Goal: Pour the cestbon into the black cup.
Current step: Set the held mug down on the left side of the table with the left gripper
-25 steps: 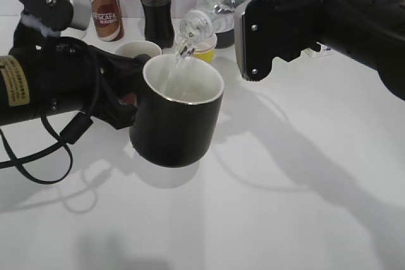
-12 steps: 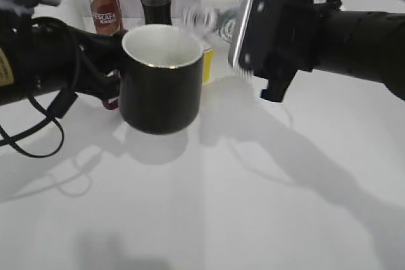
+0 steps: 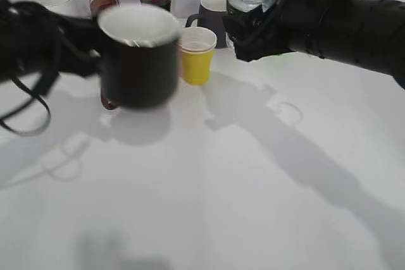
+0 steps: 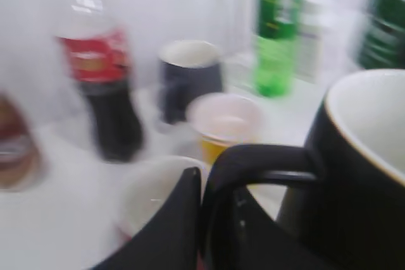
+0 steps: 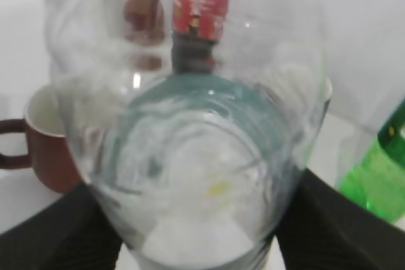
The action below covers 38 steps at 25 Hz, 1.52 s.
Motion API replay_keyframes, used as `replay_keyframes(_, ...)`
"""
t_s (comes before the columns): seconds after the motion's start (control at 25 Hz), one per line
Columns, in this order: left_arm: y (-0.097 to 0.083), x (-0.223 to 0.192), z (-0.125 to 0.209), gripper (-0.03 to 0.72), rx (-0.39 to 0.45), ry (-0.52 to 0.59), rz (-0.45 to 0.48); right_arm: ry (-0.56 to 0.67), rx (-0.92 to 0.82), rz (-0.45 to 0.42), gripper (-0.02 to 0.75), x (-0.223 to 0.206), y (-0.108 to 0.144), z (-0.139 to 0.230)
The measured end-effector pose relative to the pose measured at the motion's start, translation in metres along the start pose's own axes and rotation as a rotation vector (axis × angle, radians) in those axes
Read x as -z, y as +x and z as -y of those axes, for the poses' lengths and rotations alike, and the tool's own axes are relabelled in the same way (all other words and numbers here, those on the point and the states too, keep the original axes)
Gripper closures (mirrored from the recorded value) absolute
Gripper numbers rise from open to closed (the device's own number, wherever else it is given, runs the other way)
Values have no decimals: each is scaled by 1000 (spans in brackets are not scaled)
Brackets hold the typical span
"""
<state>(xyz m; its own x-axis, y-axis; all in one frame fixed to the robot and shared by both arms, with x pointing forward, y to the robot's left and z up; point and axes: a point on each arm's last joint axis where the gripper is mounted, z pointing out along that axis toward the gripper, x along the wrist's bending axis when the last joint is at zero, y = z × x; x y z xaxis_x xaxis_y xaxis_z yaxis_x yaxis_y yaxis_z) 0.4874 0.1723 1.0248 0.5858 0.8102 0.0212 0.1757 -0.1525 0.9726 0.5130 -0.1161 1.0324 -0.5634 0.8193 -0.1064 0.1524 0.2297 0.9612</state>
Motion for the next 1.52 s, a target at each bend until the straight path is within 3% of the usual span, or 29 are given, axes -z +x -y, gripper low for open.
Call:
replay_keyframes(0.36, 97, 24, -1, 642, 111, -141, -329, 48, -200, 201, 265, 5, -64, 12)
replay_keyframes(0.6, 132, 4, 45, 642, 149, -114, -425, 71, -176, 200, 265, 2, -67, 19)
replay_keyframes(0.76, 142, -10, 75, 642, 200, -119, -464, 108, -177, 196, 265, -5, -67, 28)
replay_keyframes(1.0, 148, -21, 108, 642, 210, -88, -499, 124, -178, 194, 265, -7, -66, 32)
replay_keyframes(1.52, 148, -28, 130, 642, 227, -65, -499, 125, -179, 193, 265, -7, -66, 32)
